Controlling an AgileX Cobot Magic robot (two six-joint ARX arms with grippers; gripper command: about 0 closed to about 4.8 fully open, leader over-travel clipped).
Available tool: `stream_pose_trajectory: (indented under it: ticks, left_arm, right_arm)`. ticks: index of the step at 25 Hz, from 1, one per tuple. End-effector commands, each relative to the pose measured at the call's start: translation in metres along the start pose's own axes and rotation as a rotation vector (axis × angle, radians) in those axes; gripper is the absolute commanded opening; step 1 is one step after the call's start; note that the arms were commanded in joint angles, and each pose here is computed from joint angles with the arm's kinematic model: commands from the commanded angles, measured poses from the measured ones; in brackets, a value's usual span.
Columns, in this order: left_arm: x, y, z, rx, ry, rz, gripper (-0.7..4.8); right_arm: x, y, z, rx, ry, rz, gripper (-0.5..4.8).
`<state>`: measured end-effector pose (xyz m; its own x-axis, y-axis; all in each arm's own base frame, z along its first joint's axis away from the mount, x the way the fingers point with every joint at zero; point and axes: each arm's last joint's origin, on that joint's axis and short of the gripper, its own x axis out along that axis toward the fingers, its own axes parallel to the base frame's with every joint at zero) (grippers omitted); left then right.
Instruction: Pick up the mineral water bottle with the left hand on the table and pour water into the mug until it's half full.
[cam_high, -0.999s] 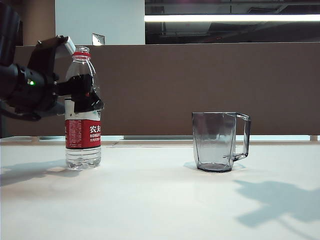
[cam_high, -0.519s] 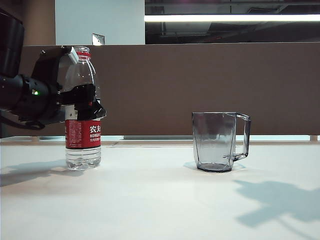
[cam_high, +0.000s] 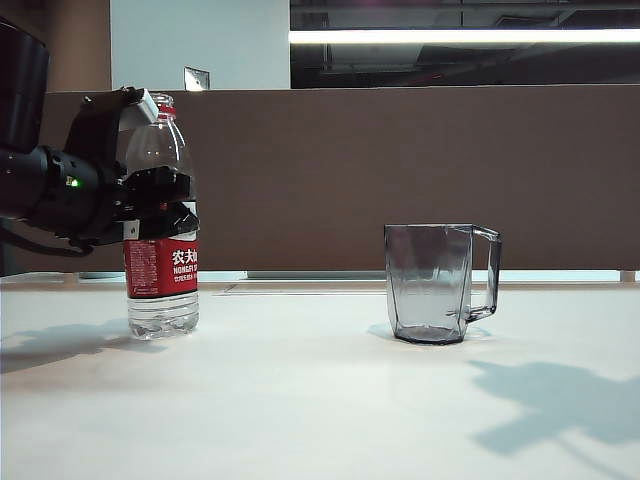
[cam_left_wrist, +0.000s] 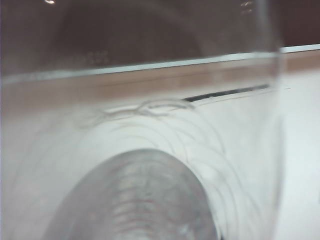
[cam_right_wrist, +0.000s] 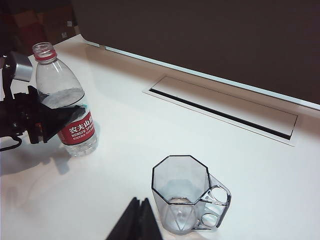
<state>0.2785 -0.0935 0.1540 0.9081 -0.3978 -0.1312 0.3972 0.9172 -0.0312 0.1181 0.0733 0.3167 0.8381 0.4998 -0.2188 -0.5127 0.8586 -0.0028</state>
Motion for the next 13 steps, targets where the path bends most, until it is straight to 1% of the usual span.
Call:
stream_pose_trajectory:
  ticks: [1,13]
  left_arm:
    - [0.0004,0.0001,0.0045,0.007,-0.039,0.0,2.14]
    - [0.0003,0.0002,0.0052,0.008,-0.046,0.0,2.14]
  right_arm:
    - [-0.0019,0.0,0.0044,-0.002,-0.028,0.002,-0.01]
    - [-0.0019,0.0,0.0044,-0.002,-0.029,0.002,-0.01]
